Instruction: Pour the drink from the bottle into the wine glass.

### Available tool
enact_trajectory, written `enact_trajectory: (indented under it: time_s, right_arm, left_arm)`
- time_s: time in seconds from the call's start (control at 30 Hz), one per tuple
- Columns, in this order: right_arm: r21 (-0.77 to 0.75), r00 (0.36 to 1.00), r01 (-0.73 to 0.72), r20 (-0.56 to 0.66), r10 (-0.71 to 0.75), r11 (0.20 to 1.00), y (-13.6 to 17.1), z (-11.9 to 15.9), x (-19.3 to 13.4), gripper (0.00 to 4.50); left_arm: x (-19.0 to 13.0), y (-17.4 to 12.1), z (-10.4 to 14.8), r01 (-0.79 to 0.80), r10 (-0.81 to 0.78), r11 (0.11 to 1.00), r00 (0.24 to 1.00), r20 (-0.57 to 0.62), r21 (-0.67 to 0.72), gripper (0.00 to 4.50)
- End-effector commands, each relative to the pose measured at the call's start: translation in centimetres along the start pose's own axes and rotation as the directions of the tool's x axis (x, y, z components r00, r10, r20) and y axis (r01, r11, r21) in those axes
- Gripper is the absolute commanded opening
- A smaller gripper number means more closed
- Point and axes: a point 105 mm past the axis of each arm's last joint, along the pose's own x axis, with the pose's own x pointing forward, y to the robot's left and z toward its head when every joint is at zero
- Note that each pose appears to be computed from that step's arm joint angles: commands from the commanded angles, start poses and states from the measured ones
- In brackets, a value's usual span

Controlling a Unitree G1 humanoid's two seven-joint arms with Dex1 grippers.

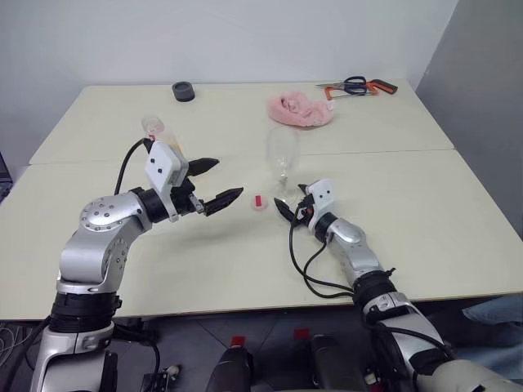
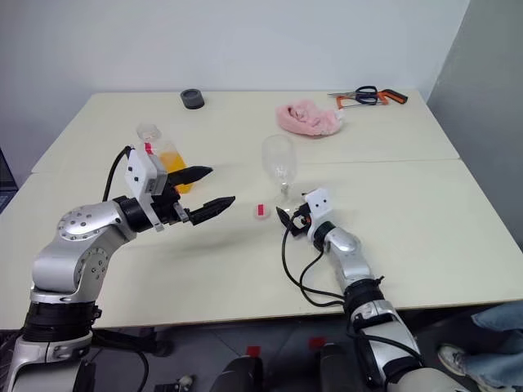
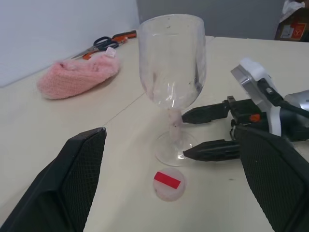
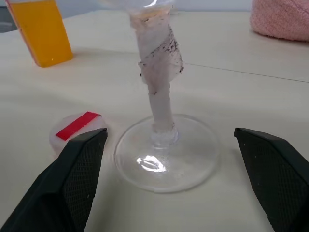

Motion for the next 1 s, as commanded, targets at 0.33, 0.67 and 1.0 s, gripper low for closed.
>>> enact_trajectory:
  time_s: [0.33, 0.67, 1.0]
  right_arm:
    - [-0.020, 0.992, -0.115, -0.046, 0.114, 0.993, 1.2, 0.7, -3.8, 4.49]
    - [-0.056, 0.971, -0.229, -0.086, 0.224, 0.972, 3.3, 2.5, -6.8, 4.49]
    - [-0.061, 0.960, -0.276, -0.063, 0.272, 0.959, 5.7, 4.1, -5.2, 4.49]
  left_arm:
    - [-1.3, 2.7, -3.8, -0.304, 0.302, 0.953, 0.952, -0.056, -0.019, 4.50]
    - [-5.9, 5.4, -9.0, -0.767, 0.756, 0.641, 0.639, -0.146, -0.037, 4.50]
    - [-6.3, 10.3, -7.7, -0.781, 0.765, 0.618, 0.625, -0.157, -0.096, 4.50]
